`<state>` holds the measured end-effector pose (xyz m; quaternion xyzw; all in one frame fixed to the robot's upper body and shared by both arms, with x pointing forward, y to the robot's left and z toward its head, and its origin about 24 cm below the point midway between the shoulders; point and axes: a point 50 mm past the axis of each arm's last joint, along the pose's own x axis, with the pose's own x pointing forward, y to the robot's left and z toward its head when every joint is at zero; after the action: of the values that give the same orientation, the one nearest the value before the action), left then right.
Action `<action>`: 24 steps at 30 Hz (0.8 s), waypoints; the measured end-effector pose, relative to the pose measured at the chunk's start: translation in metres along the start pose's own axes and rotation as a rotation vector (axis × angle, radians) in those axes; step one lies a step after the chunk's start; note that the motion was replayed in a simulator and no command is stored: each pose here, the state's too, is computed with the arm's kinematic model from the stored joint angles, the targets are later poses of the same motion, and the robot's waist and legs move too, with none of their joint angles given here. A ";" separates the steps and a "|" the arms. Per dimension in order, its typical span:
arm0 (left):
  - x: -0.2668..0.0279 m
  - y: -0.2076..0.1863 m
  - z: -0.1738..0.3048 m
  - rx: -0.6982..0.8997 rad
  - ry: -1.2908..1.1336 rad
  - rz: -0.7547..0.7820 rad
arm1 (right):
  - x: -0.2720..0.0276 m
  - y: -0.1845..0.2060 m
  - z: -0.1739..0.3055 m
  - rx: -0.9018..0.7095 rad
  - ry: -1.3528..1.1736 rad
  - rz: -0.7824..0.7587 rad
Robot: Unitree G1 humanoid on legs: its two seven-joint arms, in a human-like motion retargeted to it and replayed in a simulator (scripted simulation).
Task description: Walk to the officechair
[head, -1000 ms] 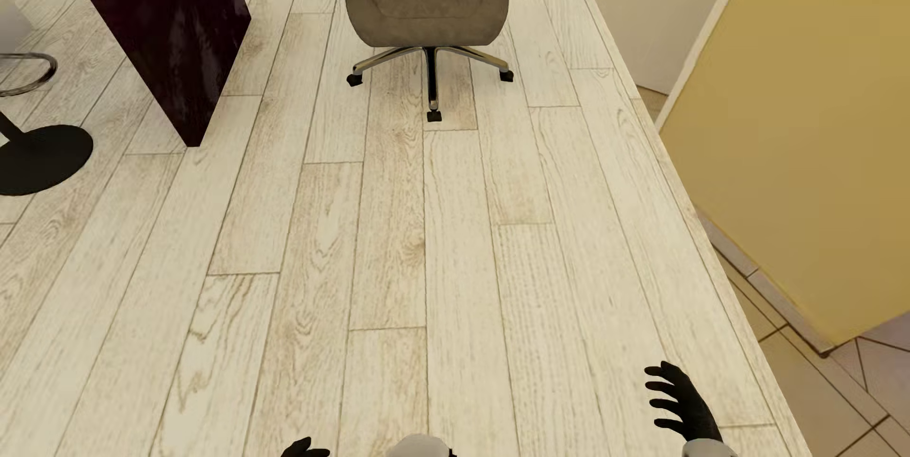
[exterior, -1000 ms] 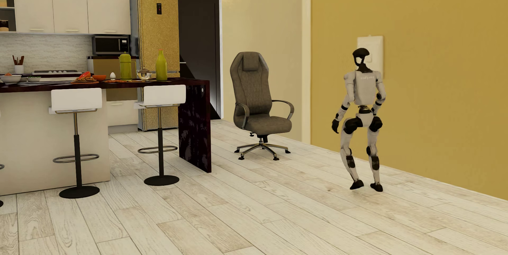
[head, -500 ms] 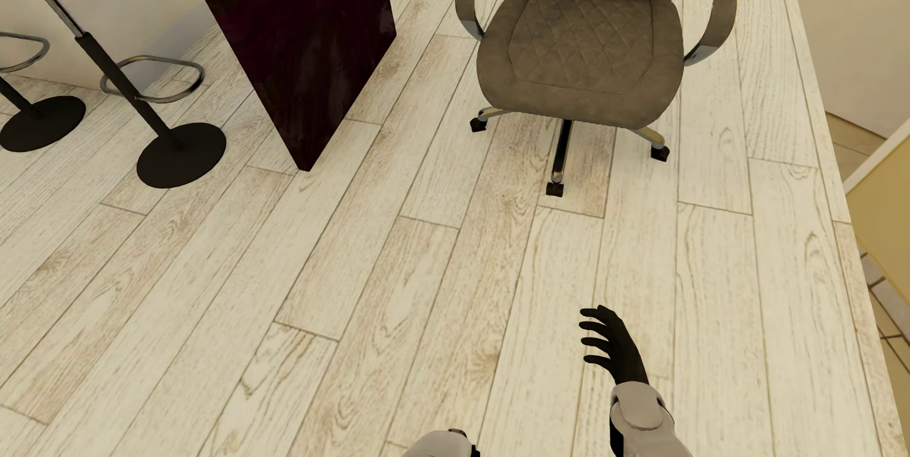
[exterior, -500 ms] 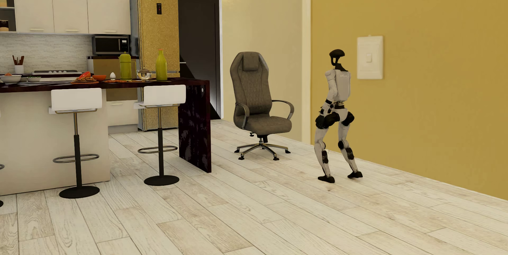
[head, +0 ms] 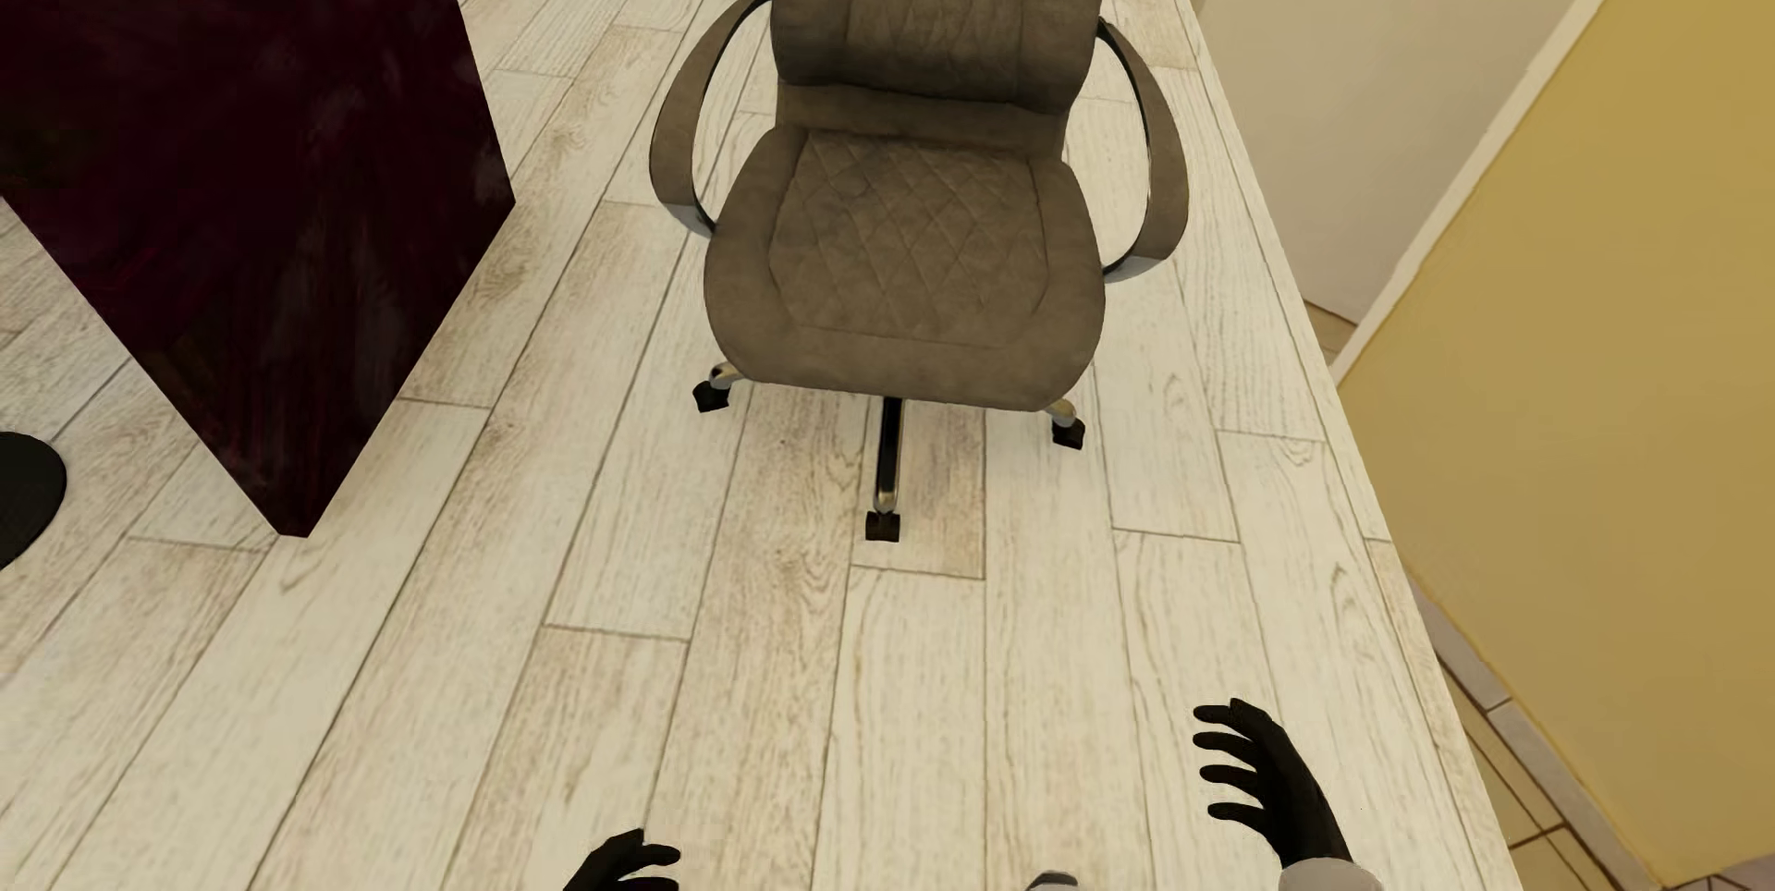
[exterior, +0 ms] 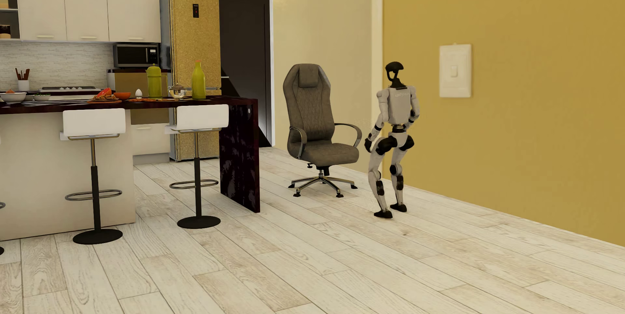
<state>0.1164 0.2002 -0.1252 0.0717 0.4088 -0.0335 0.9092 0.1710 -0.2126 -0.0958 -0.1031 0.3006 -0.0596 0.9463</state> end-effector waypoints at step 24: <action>0.012 0.002 0.010 -0.064 0.080 0.116 | -0.010 0.006 -0.023 0.000 0.124 0.063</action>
<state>0.1316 0.2003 -0.1275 0.0673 0.4406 0.0353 0.8945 0.1500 -0.2085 -0.1104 -0.0896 0.3615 -0.0361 0.9273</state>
